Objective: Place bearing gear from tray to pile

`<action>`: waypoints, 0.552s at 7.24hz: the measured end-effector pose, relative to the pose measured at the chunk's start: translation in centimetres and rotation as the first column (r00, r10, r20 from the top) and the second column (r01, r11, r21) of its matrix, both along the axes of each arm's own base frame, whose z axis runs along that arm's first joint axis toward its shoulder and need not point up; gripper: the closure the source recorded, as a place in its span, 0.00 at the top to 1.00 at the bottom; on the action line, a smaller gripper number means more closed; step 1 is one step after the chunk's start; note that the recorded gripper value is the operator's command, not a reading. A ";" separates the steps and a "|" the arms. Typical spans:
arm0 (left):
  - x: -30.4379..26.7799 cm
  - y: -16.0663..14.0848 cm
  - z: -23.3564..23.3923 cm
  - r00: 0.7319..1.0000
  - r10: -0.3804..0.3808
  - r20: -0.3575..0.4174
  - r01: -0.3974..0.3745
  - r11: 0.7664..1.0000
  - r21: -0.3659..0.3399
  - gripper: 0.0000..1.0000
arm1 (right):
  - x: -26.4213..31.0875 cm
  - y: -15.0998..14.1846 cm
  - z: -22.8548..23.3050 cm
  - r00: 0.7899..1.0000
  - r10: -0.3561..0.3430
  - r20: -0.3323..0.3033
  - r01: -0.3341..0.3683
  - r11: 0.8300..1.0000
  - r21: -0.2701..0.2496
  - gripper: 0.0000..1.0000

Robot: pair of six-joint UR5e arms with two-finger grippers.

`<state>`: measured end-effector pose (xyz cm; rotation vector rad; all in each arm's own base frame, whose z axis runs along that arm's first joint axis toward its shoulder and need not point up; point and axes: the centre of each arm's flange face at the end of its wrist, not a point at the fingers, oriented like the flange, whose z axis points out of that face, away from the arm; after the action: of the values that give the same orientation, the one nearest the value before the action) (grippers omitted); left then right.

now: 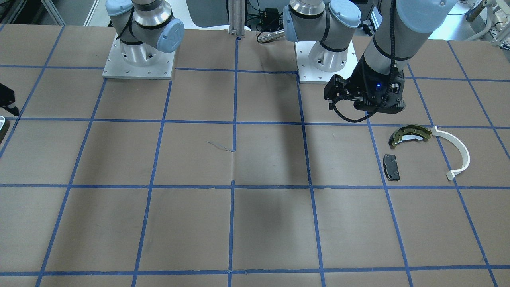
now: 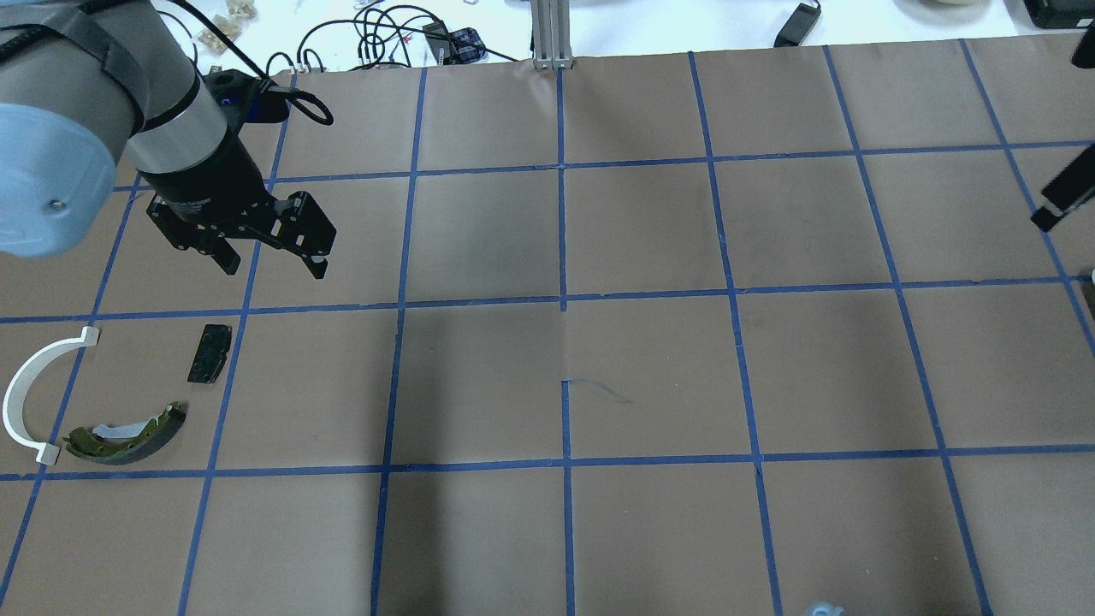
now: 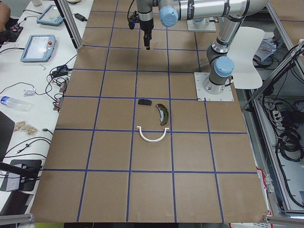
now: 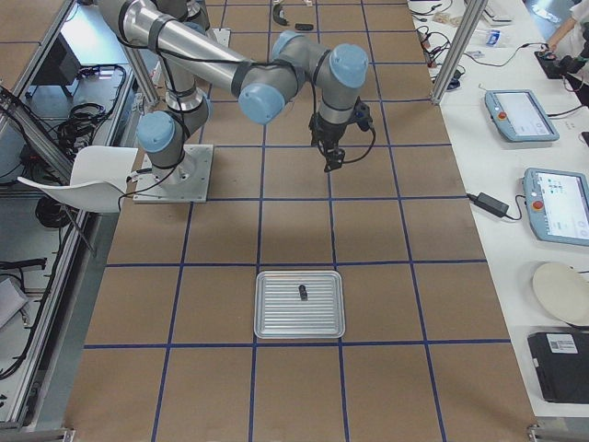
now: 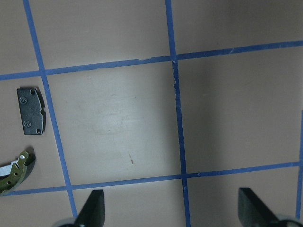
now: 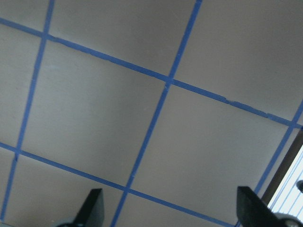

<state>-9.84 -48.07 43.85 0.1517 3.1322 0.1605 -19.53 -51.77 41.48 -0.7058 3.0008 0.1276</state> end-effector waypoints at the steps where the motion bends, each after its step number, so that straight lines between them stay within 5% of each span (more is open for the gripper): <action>1: 0.0 -0.1 -0.1 1.000 0.000 0.000 0.000 1.000 0.001 1.00 | -4.5 -0.1 -2.1 0.992 0.123 -0.009 -0.123 0.992 -0.011 1.00; 2: 0.0 -0.2 -0.2 1.000 0.001 -0.002 -0.001 1.000 0.003 1.00 | -8.8 -0.3 -4.5 0.975 0.219 -0.038 -0.219 0.976 -0.010 1.00; 4: 0.0 -0.1 -0.5 1.000 0.001 -0.003 -0.001 1.000 0.009 1.00 | -16.6 0.0 -9.3 0.954 0.274 -0.120 -0.277 0.961 -0.006 1.00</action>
<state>-9.84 -48.20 43.37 0.1511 3.1352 0.1749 -36.15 -51.76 32.15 -1.1578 2.9988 0.1519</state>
